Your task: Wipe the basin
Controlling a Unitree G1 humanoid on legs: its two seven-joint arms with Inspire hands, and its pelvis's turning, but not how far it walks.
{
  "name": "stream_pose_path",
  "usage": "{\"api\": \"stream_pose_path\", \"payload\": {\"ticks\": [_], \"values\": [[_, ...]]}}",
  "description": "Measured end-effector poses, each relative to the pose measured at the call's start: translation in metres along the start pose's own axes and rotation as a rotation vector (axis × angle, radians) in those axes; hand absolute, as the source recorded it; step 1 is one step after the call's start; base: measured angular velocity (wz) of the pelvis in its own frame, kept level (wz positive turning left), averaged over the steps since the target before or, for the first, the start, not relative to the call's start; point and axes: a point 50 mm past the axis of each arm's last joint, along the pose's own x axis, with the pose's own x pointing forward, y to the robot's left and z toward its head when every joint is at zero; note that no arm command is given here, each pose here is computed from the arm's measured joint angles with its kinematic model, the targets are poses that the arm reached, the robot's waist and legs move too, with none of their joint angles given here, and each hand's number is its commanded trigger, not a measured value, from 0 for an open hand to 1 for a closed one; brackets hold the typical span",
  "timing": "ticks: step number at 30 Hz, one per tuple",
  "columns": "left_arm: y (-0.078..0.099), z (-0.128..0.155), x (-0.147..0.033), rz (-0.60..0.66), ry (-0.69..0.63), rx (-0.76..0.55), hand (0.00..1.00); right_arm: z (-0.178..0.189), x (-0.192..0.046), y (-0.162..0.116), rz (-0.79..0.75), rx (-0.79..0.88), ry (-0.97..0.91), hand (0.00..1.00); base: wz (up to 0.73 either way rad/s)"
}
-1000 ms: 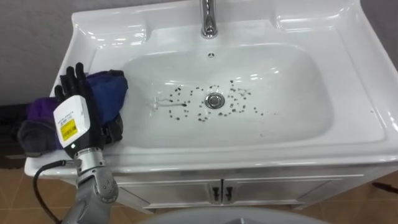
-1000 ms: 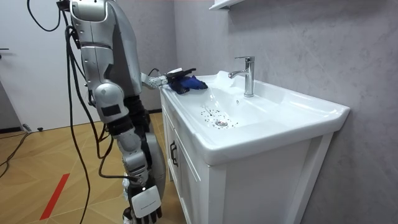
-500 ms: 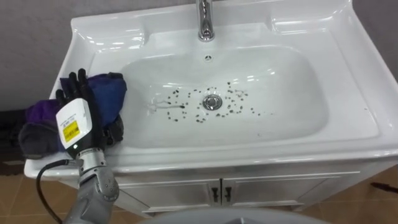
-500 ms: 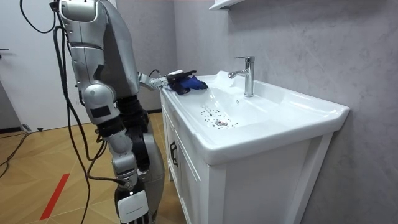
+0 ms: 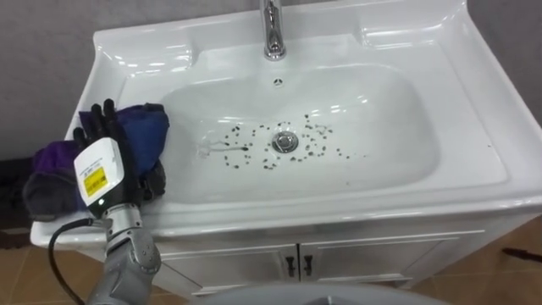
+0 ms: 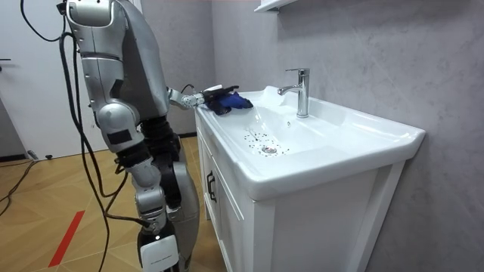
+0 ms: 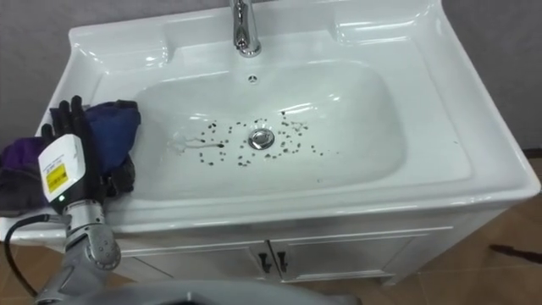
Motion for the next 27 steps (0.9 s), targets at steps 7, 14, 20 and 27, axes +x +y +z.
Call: {"api": "stream_pose_path", "payload": {"ticks": [7,14,20,27], "values": [[-0.002,0.000,0.004,-0.046,0.016,0.013,0.00,-0.004,0.000,0.000,-0.006,-0.018,0.044,0.00,-0.02],[-0.003,-0.002,0.008,-0.094,0.035,0.017,0.11,-0.005,0.000,-0.001,-0.022,-0.036,0.054,0.00,0.00],[-0.003,-0.002,0.009,-0.114,0.034,0.019,0.52,-0.006,0.000,-0.001,-0.027,-0.047,0.072,0.00,0.00],[0.005,-0.002,0.019,-0.068,0.018,0.039,1.00,-0.005,-0.001,-0.002,-0.041,-0.045,0.076,0.00,0.00]]}}
